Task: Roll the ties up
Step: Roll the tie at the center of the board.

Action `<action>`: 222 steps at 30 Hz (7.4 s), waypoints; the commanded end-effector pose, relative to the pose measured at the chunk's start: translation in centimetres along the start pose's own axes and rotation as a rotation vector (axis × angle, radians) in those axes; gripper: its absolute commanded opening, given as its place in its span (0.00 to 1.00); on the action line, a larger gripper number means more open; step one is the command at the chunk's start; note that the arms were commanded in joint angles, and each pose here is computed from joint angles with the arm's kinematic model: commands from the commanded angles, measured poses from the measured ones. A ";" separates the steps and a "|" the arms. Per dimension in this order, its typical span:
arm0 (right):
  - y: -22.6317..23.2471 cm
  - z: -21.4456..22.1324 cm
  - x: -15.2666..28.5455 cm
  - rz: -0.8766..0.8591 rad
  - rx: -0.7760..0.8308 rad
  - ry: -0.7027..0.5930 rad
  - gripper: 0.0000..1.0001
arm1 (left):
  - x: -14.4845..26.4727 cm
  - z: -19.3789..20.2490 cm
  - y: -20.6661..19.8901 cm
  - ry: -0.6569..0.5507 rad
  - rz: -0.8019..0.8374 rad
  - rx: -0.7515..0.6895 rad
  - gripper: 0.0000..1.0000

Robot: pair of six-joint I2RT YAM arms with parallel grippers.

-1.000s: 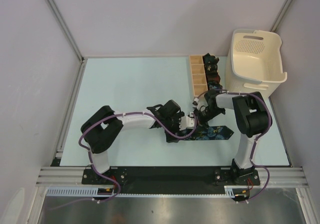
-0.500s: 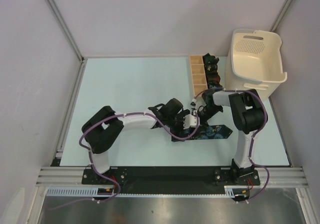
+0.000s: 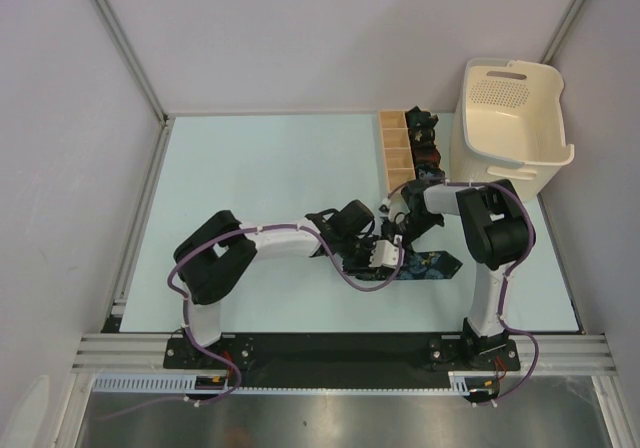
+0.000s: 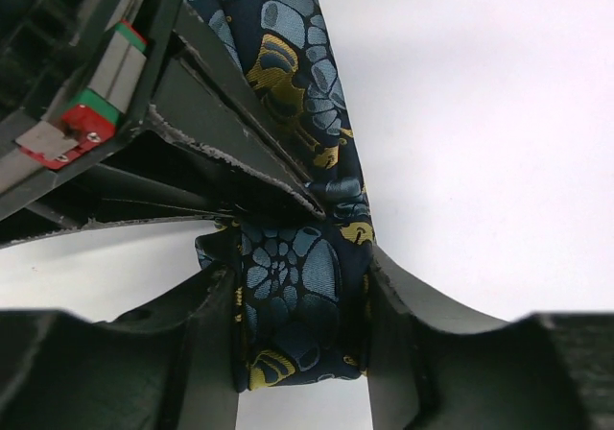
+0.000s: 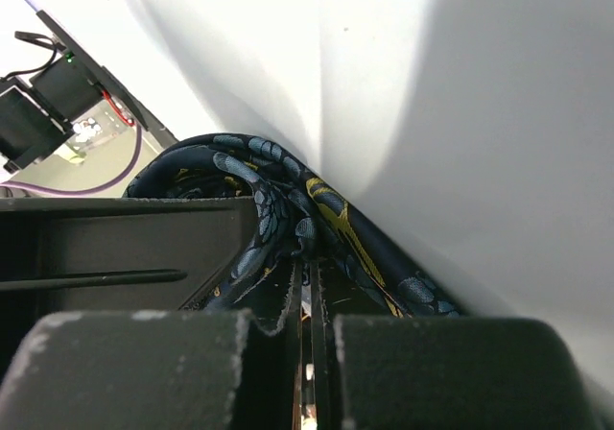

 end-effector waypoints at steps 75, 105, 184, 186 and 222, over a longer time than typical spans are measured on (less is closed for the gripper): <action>-2.1 -1.4 -2.4 0.209 0.093 -0.047 0.00 | 4.5 1.1 1.1 -0.049 -0.077 0.211 0.96; 6.2 -0.2 2.8 -0.117 0.101 -0.084 0.41 | 2.6 4.2 -2.5 0.096 0.029 0.246 0.33; 1.3 1.8 3.7 -0.066 0.063 -0.075 0.44 | -1.0 2.6 -3.1 0.170 0.001 0.186 0.37; 0.8 1.5 3.1 -0.047 0.068 -0.077 0.37 | -0.9 2.5 -3.0 0.168 0.002 0.190 0.40; -1.5 -2.9 -3.8 0.178 0.029 0.022 0.00 | 3.3 0.2 -1.6 -0.069 -0.091 0.185 0.88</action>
Point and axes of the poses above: each gripper's point midway between its finger pads, its own x axis back along the fingers, its own y axis along the line the jaws close on, z = x × y, the point moved 3 cm from there along x, back along the fingers, and after that the axes turned 6 degrees about -x, right-handed, at the moved point
